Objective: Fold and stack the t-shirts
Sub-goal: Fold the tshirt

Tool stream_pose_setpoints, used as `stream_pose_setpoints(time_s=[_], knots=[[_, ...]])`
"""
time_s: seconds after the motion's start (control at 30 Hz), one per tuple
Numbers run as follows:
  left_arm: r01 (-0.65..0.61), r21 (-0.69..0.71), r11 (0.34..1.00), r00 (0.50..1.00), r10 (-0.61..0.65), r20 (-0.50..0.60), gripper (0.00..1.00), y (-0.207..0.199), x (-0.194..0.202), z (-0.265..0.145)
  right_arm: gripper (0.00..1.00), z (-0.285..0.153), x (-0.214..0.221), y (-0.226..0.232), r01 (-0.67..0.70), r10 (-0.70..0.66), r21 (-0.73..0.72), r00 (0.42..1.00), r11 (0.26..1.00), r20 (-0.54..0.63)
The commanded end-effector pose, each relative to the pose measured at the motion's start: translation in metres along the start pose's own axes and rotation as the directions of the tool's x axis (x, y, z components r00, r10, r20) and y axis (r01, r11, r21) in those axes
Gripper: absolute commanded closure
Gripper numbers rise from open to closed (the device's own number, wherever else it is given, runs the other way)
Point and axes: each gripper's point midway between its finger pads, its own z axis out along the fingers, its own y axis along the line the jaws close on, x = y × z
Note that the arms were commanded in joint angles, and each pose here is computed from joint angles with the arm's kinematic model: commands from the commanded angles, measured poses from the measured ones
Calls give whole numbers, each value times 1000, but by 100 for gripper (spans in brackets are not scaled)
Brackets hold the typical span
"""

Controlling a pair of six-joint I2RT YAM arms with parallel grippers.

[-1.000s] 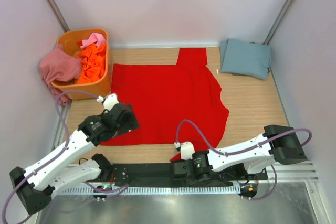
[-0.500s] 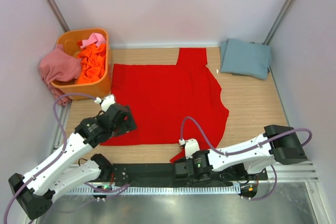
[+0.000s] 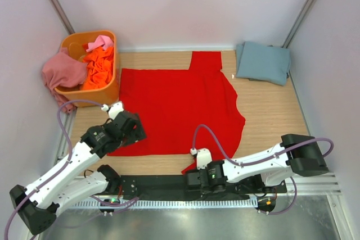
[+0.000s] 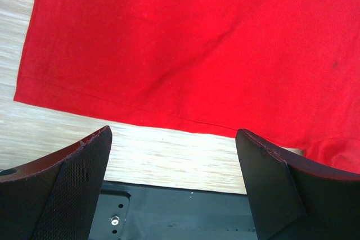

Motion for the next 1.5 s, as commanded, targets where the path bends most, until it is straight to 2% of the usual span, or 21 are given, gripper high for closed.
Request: stream_pose_setpoints(time_s=[0.0, 0.03, 0.23, 0.37, 0.47, 0.6, 0.67, 0.8, 0.87, 0.93, 1.0, 1.07, 1.1, 1.23, 1.27, 1.47], knots=[[15, -30, 999, 1000, -14, 21, 9, 5, -4, 1, 89, 12, 5, -21, 5, -5, 60, 1000, 998, 3], [16, -35, 999, 1000, -16, 20, 9, 6, -3, 1, 99, 8, 4, -22, -1, 1, 50, 1000, 999, 7], [28, -50, 998, 999, -27, 17, 9, 8, -3, 1, 99, -11, -4, -54, -64, 59, 101, 997, 993, 54], [63, -66, 996, 998, -64, -14, 10, 13, 5, 0, 99, -50, -18, -104, -126, 95, 249, 987, 960, 131], [96, -90, 991, 995, -99, -27, 11, 19, 12, 0, 99, -70, -21, -121, -145, 103, 293, 982, 945, 156], [123, -156, 980, 991, -130, -35, 10, 27, 16, 5, 99, -81, -23, -119, -197, 157, 244, 973, 950, 172], [118, -184, 976, 988, -133, -74, 10, 30, 28, 13, 99, -89, -36, -113, -227, 178, 209, 956, 951, 232], [172, -238, 956, 976, -197, -87, 10, 41, 44, 26, 99, -119, -79, -92, -303, 275, 14, 882, 953, 383], [271, -261, 926, 955, -292, -44, 11, 55, 49, 29, 99, -144, -104, -84, -319, 327, -98, 830, 943, 452], [341, -231, 911, 936, -351, -4, 12, 57, 45, 32, 99, -159, -120, -83, -309, 330, -125, 812, 943, 482], [377, -225, 898, 922, -386, 5, 12, 60, 44, 36, 99, -160, -128, -82, -247, 251, -74, 832, 966, 495], [375, -263, 889, 921, -390, -8, 12, 66, 43, 42, 99, -156, -140, -77, -247, 232, -36, 842, 968, 488], [362, -292, 885, 916, -397, -68, 11, 65, 52, 47, 99, -154, -141, -76, -234, 215, -21, 852, 972, 478], [429, -317, 846, 865, -486, -126, 14, 71, 50, 66, 99, -155, -158, -84, -214, 183, 8, 851, 977, 493], [463, -328, 824, 847, -520, -111, 16, 76, 46, 68, 99, -155, -163, -87, -234, 202, 2, 845, 972, 495], [485, -392, 782, 834, -549, -64, 24, 91, 46, 67, 99, -147, -168, -104, -224, 177, 45, 861, 973, 476]])
